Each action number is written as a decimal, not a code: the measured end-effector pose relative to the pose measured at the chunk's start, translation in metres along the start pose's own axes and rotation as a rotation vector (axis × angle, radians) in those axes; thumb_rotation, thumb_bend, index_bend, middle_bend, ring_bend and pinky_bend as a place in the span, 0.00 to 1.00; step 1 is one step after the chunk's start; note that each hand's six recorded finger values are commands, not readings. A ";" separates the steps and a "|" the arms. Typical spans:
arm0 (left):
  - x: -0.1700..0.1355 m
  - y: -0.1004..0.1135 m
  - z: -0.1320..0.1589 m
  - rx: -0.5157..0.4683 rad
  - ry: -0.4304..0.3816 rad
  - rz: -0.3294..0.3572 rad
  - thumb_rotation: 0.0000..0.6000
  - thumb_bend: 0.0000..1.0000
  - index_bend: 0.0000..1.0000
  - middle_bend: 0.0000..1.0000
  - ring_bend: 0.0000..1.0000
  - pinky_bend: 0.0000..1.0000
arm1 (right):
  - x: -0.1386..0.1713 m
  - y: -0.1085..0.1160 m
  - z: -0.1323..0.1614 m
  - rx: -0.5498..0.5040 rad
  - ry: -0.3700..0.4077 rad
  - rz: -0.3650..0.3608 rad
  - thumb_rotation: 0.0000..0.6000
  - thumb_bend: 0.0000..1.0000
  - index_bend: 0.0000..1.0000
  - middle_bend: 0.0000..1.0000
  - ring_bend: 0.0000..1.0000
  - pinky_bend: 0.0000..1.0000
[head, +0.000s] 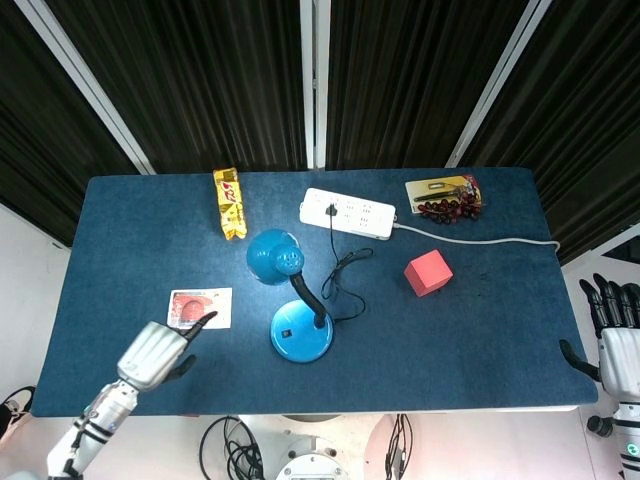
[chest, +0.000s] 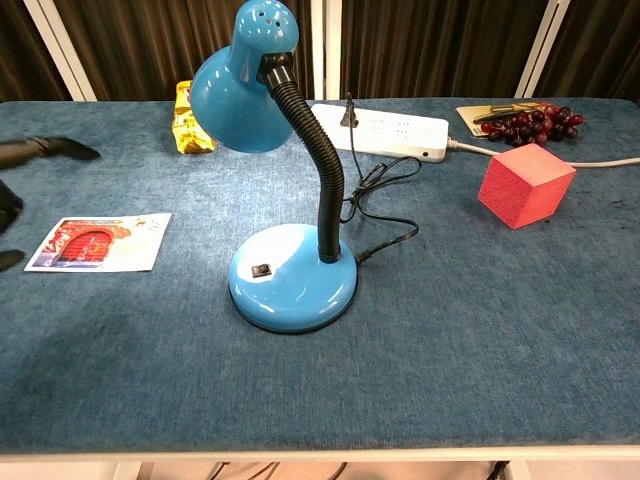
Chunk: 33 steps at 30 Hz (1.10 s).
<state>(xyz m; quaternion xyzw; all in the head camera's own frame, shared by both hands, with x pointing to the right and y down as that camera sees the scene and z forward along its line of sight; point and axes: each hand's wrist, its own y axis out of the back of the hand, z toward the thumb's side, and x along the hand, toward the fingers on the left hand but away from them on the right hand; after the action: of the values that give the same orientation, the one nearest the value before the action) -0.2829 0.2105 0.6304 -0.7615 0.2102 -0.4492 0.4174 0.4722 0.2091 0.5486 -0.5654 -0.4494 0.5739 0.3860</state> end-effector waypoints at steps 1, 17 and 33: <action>0.005 -0.004 0.007 0.000 -0.021 -0.015 1.00 0.38 0.12 0.76 0.75 0.79 | 0.001 0.002 -0.001 -0.001 -0.001 -0.003 1.00 0.20 0.00 0.00 0.00 0.00; 0.070 -0.038 0.066 0.007 -0.174 -0.154 1.00 0.38 0.12 0.76 0.75 0.79 | 0.007 0.007 -0.010 0.001 -0.015 -0.015 1.00 0.21 0.00 0.00 0.00 0.00; 0.086 -0.056 0.057 0.041 -0.141 -0.193 1.00 0.38 0.12 0.76 0.75 0.79 | 0.002 0.002 -0.015 0.001 -0.028 0.000 1.00 0.21 0.00 0.00 0.00 0.00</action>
<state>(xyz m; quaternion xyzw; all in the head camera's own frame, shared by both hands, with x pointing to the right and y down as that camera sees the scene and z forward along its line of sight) -0.1934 0.2083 0.7063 -0.7992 0.0970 -0.4369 0.4013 0.4873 0.2115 0.5468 -0.5571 -0.4547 0.5818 0.3799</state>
